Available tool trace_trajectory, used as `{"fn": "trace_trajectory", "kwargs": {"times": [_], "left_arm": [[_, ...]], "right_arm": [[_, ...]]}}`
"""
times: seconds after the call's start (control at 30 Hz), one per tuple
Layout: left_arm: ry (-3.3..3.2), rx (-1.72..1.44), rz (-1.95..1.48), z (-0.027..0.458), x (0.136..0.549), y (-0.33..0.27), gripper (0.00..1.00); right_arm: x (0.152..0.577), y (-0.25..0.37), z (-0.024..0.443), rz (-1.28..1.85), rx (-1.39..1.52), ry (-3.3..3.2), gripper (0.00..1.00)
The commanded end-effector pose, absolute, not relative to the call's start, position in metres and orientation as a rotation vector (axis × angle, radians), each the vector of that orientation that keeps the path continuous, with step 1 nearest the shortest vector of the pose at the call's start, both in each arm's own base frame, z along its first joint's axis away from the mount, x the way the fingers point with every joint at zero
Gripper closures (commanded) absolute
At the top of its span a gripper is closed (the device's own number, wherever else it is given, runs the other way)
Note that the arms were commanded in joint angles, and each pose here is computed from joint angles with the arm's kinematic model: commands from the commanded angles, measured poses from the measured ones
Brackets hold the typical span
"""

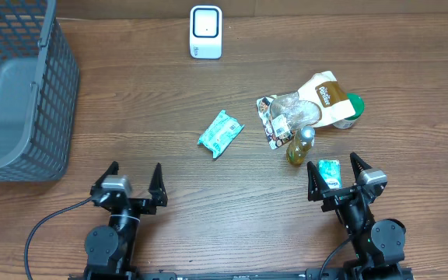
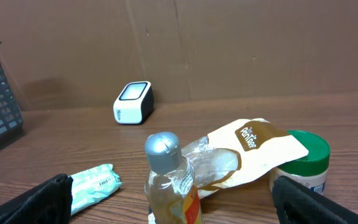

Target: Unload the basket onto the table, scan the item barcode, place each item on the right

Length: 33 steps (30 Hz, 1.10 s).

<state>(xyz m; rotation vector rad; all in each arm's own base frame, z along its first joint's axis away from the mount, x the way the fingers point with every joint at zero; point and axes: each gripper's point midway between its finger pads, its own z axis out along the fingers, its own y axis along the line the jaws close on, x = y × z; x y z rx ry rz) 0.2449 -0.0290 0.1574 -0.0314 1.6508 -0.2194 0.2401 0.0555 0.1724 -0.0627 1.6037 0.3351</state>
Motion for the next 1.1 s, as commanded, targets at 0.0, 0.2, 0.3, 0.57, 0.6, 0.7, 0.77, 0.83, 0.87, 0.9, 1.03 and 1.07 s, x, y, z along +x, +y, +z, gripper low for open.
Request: {"fn": "trace_trajectory", "kwargs": {"times": [0.0,0.2,0.3,0.57,0.6,0.7,0.77,0.83,0.87,0.9,1.03,1.07], "left_arm": [[1.634,0.155,-0.134,0.158,0.243,-0.038,0.00],[1.635,0.132,-0.098,0.158,0.244,-0.029,0.01],[1.635,0.125,-0.092,0.158,0.244,-0.027,0.00],[1.635,0.128,-0.094,0.158,0.244,-0.028,0.00],[1.635,0.129,-0.094,0.158,0.244,-0.028,0.01],[1.636,0.128,-0.094,0.158,0.244,-0.028,0.01],[1.636,0.128,-0.094,0.158,0.244,-0.028,0.00],[1.636,0.128,-0.094,0.158,0.244,-0.028,0.00],[1.636,0.128,-0.094,0.158,0.244,-0.028,0.01],[1.636,0.129,-0.094,0.158,0.244,-0.028,0.01],[1.636,0.128,-0.094,0.158,0.244,-0.028,0.00],[1.636,0.128,-0.094,0.158,0.244,-0.028,0.00]], "right_arm": [[0.241,0.053,0.171,0.323,-0.056,1.599,0.00],[0.241,0.053,0.170,0.323,-0.056,1.599,0.00],[0.241,0.053,0.171,0.323,-0.056,1.599,0.00],[0.241,0.053,0.171,0.323,-0.056,1.599,0.00],[0.241,0.053,0.171,0.323,-0.056,1.599,0.00],[0.241,0.053,0.170,0.323,-0.056,1.599,0.00],[0.241,0.053,0.171,0.323,-0.056,1.599,0.00],[0.241,0.053,0.170,0.323,-0.056,1.599,0.00],[0.241,0.053,0.171,0.323,-0.056,1.599,0.00],[0.241,0.053,0.170,0.323,-0.056,1.599,0.00],[0.241,0.053,0.171,0.323,-0.056,1.599,0.00],[0.241,0.053,0.170,0.323,-0.056,1.599,0.00]]}}
